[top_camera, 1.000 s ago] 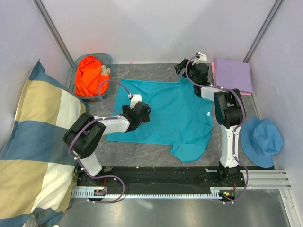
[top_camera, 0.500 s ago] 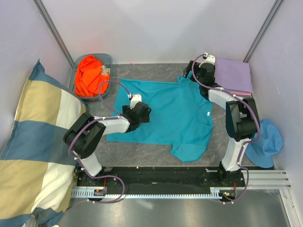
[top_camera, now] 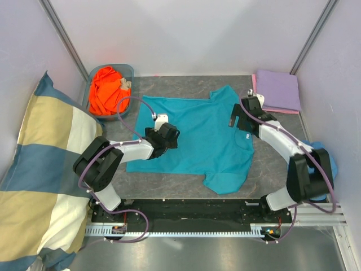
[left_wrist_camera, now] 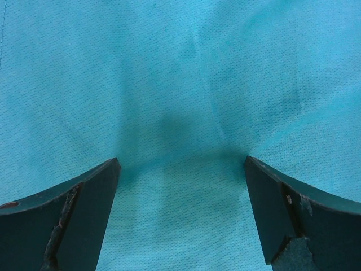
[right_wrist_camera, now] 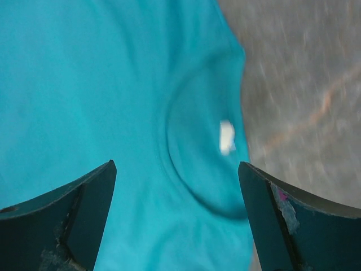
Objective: Fold and stack the t-shirts
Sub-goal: Flatten out the tshirt
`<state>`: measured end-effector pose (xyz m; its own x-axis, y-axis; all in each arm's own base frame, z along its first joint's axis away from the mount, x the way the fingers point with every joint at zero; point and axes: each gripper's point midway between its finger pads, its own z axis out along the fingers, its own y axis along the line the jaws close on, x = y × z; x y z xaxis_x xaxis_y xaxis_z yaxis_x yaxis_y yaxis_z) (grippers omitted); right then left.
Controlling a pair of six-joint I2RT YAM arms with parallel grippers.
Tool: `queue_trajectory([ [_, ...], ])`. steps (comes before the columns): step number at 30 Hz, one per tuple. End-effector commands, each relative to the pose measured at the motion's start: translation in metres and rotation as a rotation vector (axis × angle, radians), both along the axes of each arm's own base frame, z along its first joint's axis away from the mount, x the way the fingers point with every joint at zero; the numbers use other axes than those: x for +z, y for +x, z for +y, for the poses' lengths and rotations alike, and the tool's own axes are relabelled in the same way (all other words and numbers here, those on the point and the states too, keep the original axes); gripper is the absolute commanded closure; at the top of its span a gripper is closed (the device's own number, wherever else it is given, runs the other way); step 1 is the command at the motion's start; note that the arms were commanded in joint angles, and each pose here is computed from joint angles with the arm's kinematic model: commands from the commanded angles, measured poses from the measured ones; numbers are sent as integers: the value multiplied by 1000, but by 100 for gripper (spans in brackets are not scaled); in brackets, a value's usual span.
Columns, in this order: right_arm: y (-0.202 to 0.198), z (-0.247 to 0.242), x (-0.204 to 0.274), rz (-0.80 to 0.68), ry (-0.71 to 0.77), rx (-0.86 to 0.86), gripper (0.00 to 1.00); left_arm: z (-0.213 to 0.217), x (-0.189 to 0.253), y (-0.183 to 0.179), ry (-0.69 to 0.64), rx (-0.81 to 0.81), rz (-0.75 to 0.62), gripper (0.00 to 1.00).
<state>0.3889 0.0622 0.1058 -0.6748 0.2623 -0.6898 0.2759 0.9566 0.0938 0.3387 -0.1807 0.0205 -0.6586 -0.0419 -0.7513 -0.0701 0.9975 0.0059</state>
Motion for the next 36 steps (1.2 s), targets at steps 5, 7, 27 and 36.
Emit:
queue_trajectory([
  [5,-114,3,-2,54,112,-36,2,8,-4,-15,22,15,39,0],
  [7,-125,-2,-9,27,117,-61,2,7,-8,-15,25,12,48,0],
  [27,-30,86,0,-142,335,270,2,6,-14,-17,28,6,68,0],
  [36,30,126,-43,-67,371,387,2,6,-13,-13,40,11,68,0],
])
